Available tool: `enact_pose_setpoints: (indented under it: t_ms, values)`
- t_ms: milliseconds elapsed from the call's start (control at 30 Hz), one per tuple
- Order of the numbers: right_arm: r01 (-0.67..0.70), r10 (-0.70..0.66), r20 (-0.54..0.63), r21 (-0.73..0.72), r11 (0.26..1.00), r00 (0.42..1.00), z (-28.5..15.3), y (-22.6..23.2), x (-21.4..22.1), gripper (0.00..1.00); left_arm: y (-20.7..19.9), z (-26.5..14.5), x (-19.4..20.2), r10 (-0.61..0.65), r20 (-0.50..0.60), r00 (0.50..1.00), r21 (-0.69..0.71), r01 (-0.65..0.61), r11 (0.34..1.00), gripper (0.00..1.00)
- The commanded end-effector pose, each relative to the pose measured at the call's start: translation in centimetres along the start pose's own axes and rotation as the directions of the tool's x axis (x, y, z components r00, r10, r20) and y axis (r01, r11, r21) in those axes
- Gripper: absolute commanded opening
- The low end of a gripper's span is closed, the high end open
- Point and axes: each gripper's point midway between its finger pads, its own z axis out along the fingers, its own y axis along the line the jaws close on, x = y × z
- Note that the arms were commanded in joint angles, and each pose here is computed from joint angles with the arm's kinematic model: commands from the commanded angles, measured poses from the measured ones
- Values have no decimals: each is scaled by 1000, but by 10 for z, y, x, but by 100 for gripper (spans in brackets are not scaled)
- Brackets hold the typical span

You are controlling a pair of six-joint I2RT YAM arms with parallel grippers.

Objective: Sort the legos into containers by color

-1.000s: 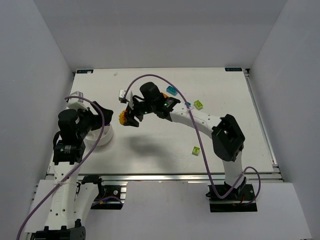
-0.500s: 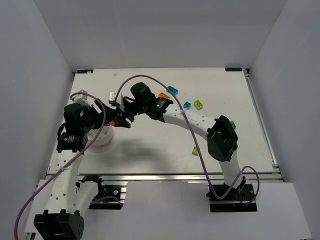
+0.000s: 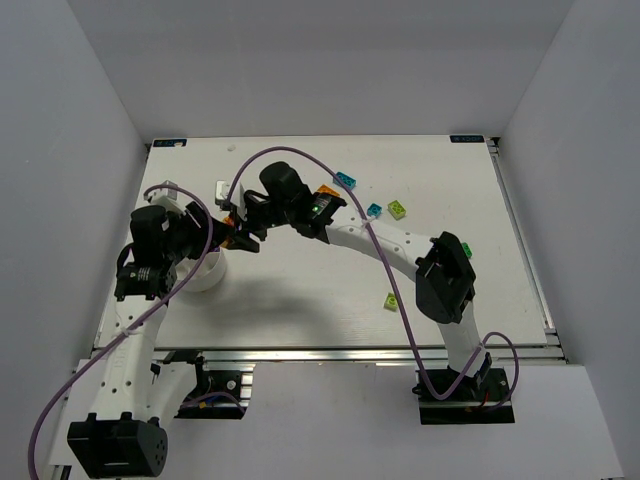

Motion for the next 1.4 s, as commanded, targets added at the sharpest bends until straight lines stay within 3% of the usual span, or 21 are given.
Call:
enact_pose_setpoints:
  t_ms: [0, 100, 367, 467, 500, 567, 600, 667, 700, 733, 967, 1233, 1333, 1367]
  values:
    - [43, -44, 46, 29, 999, 998, -7, -8, -25, 0, -8, -3, -4, 7, -3, 1000, 21, -7, 1000, 56]
    - [46, -47, 49, 18, 999, 998, -9, -6, -27, 0, -10, -1, -4, 4, -11, 1000, 34, -4, 999, 47]
    - [52, -52, 58, -1, 999, 997, -15, 0, -33, 6, -11, 5, -5, -4, -30, 1000, 49, 6, 999, 45]
    - [57, -57, 64, -12, 998, 996, -14, 6, -37, 13, -13, 5, -5, -3, -39, 999, 58, 6, 998, 27]
    - [54, -54, 64, -3, 999, 996, -18, 1, -36, 25, -13, 6, -5, -2, -42, 999, 56, 4, 998, 15]
    - [49, -49, 64, -2, 999, 997, -18, 1, -36, 37, -10, 5, -7, -1, -35, 999, 37, 2, 999, 3]
    - [48, -48, 61, -1, 999, 997, -18, 2, -34, 55, -9, 4, -8, -1, -28, 1000, 26, 2, 1000, 0]
    - [45, -45, 65, -1, 999, 997, -19, 1, -36, 71, -7, 2, -10, 0, -17, 1000, 6, 0, 1000, 0]
    - [40, -39, 62, 0, 999, 997, -20, 1, -34, 88, -6, 1, -15, 5, 0, 1000, -7, -5, 1000, 0]
    - [40, -40, 61, 6, 999, 997, -21, 0, -34, 89, -4, 0, -14, 10, -3, 1000, -19, -10, 1000, 0]
    - [19, -20, 42, 30, 999, 999, -24, -1, -24, 89, 10, -7, -28, 41, 55, 998, -121, -34, 992, 0]
    - [-85, 86, -12, 75, 994, 996, -55, 4, 19, 89, 66, -24, -58, 141, 213, 967, -427, -37, 904, 0]
    - [-122, 123, -6, 85, 989, 992, -71, 6, 26, 70, 76, -30, -68, 174, 274, 946, -479, -23, 878, 0]
    - [-140, 142, -19, 77, 987, 990, -73, 12, 38, 44, 84, -31, -68, 181, 286, 941, -508, -12, 861, 0]
